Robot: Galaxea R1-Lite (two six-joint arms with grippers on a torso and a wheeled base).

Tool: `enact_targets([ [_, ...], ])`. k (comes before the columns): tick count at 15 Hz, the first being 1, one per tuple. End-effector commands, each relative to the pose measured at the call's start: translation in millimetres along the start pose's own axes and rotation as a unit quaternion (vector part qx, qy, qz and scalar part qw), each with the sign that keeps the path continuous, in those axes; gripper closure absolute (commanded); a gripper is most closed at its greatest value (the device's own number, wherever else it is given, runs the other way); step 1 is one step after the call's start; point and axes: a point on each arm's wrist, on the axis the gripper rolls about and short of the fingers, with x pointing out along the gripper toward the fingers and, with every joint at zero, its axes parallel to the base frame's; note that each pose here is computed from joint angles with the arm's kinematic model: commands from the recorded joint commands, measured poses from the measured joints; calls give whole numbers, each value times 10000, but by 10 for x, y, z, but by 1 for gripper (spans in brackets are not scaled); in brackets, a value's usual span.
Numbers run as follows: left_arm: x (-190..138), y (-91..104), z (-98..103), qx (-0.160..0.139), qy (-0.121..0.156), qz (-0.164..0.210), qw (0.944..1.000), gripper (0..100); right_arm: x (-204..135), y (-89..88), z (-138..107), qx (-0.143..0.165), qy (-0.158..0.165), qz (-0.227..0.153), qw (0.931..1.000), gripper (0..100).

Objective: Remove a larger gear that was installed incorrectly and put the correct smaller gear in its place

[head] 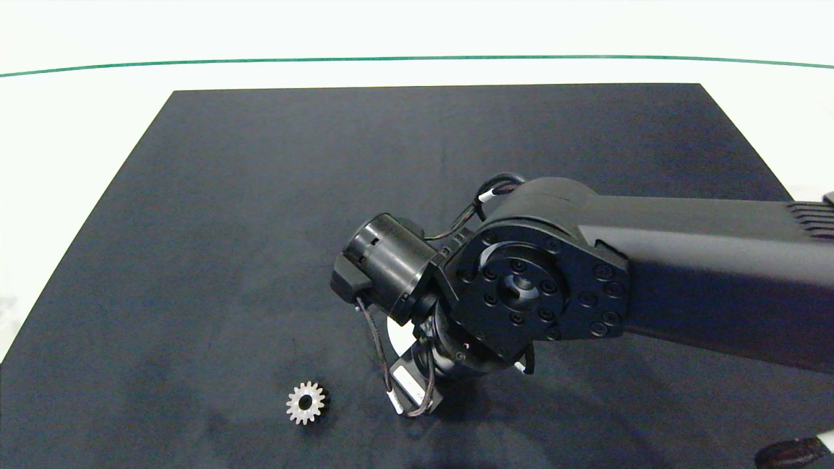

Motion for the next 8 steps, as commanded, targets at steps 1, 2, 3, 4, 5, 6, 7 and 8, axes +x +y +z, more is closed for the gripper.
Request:
enact_targets([
  [1, 2, 1, -8, 2, 36, 7, 10000, 0, 78, -16, 1, 19, 93, -45, 9999, 4],
  [2, 5, 1, -10, 3, 44, 8, 10000, 0, 108, -16, 6, 14, 105, -52, 9999, 7],
  [3, 5, 1, -10, 3, 44, 8, 10000, 0, 121, -11, 8, 11, 112, -53, 9999, 9],
  [4, 5, 1, -10, 3, 44, 8, 10000, 0, 121, -11, 6, -15, 119, -54, 9999, 10],
  [5, 5, 1, -10, 3, 44, 8, 10000, 0, 121, -11, 6, -38, 119, -53, 9999, 13],
  [6, 2, 1, -8, 10, 36, 7, 10000, 0, 114, -13, 6, -89, 112, -52, 9999, 15],
  [7, 2, 1, -8, 2, 36, 7, 10000, 0, 114, -13, 6, -97, 112, -52, 9999, 16],
  [8, 2, 1, -8, 10, 36, 7, 10000, 0, 114, -14, 5, -100, 119, -60, 9999, 19],
])
